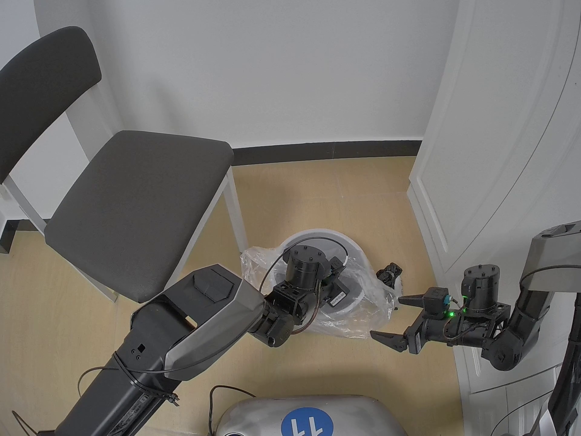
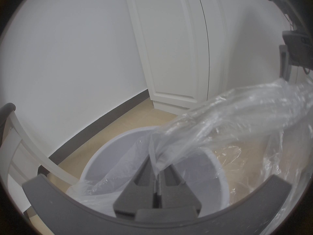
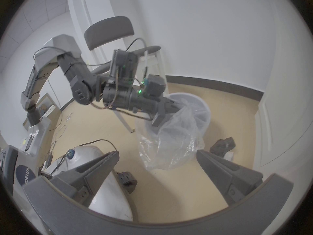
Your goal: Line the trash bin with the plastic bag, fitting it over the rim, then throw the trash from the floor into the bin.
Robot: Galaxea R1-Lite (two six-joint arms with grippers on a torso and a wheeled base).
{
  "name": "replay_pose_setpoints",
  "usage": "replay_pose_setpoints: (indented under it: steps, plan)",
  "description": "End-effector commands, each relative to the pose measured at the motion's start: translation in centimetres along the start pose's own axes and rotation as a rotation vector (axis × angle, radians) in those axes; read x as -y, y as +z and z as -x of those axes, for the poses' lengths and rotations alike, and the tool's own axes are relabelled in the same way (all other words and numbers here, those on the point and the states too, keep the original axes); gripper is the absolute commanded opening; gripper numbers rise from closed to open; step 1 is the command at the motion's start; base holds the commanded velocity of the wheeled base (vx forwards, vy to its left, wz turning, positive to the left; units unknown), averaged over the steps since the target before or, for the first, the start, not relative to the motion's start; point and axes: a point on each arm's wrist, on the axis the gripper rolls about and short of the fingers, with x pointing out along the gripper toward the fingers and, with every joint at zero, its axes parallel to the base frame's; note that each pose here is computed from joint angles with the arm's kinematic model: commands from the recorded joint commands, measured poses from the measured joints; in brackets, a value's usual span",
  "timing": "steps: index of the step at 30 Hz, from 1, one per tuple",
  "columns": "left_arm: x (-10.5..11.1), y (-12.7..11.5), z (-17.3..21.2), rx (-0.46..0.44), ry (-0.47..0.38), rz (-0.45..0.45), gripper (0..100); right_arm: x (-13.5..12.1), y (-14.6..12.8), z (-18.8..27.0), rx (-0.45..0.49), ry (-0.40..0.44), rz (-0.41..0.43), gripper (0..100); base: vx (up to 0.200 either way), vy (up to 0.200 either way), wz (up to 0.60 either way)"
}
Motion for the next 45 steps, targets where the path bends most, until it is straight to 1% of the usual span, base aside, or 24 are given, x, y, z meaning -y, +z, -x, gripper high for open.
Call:
replay_pose_setpoints:
  steps: [1,6,8,13,14,18,20,21,22,23,24,25,28,29,31,33,34,37,38,39,42,43,44,45]
  plan:
    - [0.1,0.7,0.2,0.018,0.001,0.007,0,1.0,1.6,1.3,0.063,-0.052,0.017,100,0.0,0.0,0.0]
    - [0.6,1.4,0.6,0.036,-0.009,0.027,0,1.7,2.5,2.4,0.098,-0.087,0.024,100,0.0,0.0,0.0]
    - [0.9,1.8,0.7,0.052,-0.01,0.041,0,1.7,2.3,2.4,0.089,-0.089,0.021,100,0.0,0.0,0.0]
    - [1.2,1.9,1.0,0.049,-0.018,0.039,0,1.9,1.8,1.5,0.071,-0.082,0.019,100,0.0,0.0,0.0]
    - [1.2,2.2,1.2,0.049,-0.021,0.038,100,2.0,1.8,1.4,0.074,-0.084,0.02,100,0.0,0.0,0.0]
    - [1.1,2.4,1.8,0.035,-0.029,0.052,100,2.4,2.0,1.7,0.084,-0.103,0.018,100,0.0,0.0,0.0]
    - [1.1,3.0,2.1,0.044,-0.032,0.094,100,2.8,2.2,1.7,0.094,-0.116,0.018,100,0.0,0.0,0.0]
    - [1.1,3.0,2.1,0.044,-0.032,0.094,100,2.8,2.2,1.7,0.094,-0.116,0.018,100,0.0,0.0,0.0]
    - [1.3,3.8,2.9,0.049,-0.041,0.149,100,3.1,2.2,1.8,0.094,-0.126,0.013,100,0.0,0.0,0.0]
    - [1.2,4.0,3.1,0.051,-0.042,0.162,100,3.2,2.2,1.9,0.095,-0.129,0.013,100,0.0,0.0,0.0]
    - [1.2,4.5,4.2,0.041,-0.052,0.19,100,3.4,2.2,1.8,0.098,-0.133,0.013,100,0.0,0.0,0.0]
    - [1.2,4.6,4.4,0.037,-0.055,0.195,100,3.4,2.2,1.7,0.099,-0.135,0.013,100,0.0,0.0,0.0]
    - [0.6,4.9,7.2,-0.008,-0.074,0.205,100,3.7,2.3,1.5,0.103,-0.14,0.009,100,0.0,0.0,0.0]
    - [0.6,4.9,7.2,-0.008,-0.074,0.205,100,3.7,2.3,1.5,0.103,-0.14,0.009,100,0.0,0.0,0.0]
    - [0.0,5.3,10.0,-0.027,-0.076,0.236,100,3.8,2.2,1.4,0.1,-0.146,0.008,100,0.0,0.0,0.0]
    - [-0.2,5.6,11.4,-0.024,-0.075,0.265,100,3.8,2.2,1.3,0.096,-0.164,0.007,100,0.0,0.0,0.0]
    - [-0.4,6.0,12.7,-0.006,-0.069,0.294,100,3.8,2.3,1.2,0.094,-0.188,0.009,100,0.0,0.0,0.0]
    - [-0.6,6.3,13.6,0.016,-0.062,0.308,100,3.8,2.3,1.1,0.087,-0.199,0.008,100,0.0,0.0,0.0]
    - [-1.0,6.7,14.5,0.038,-0.053,0.315,100,3.7,2.0,0.9,0.078,-0.2,0.006,100,0.0,0.0,0.0]
    - [-1.0,6.7,14.5,0.038,-0.053,0.315,100,3.7,2.0,0.9,0.078,-0.198,0.006,100,0.0,0.0,0.0]
    - [-1.2,6.7,15.8,0.018,0.003,0.342,100,3.1,1.9,0.3,0.069,-0.198,0.011,100,0.0,0.0,0.0]
    - [-1.5,7.2,16.6,0.022,0.039,0.38,100,3.0,2.2,0.1,0.073,-0.217,0.016,100,0.0,0.0,0.0]
    - [-1.5,7.2,16.9,0.022,0.045,0.392,100,3.0,2.4,0.0,0.078,-0.227,0.02,100,0.0,0.0,0.0]
    - [-1.5,7.8,17.5,0.04,0.054,0.43,100,3.0,2.9,-0.4,0.093,-0.246,0.029,100,0.0,0.0,0.0]
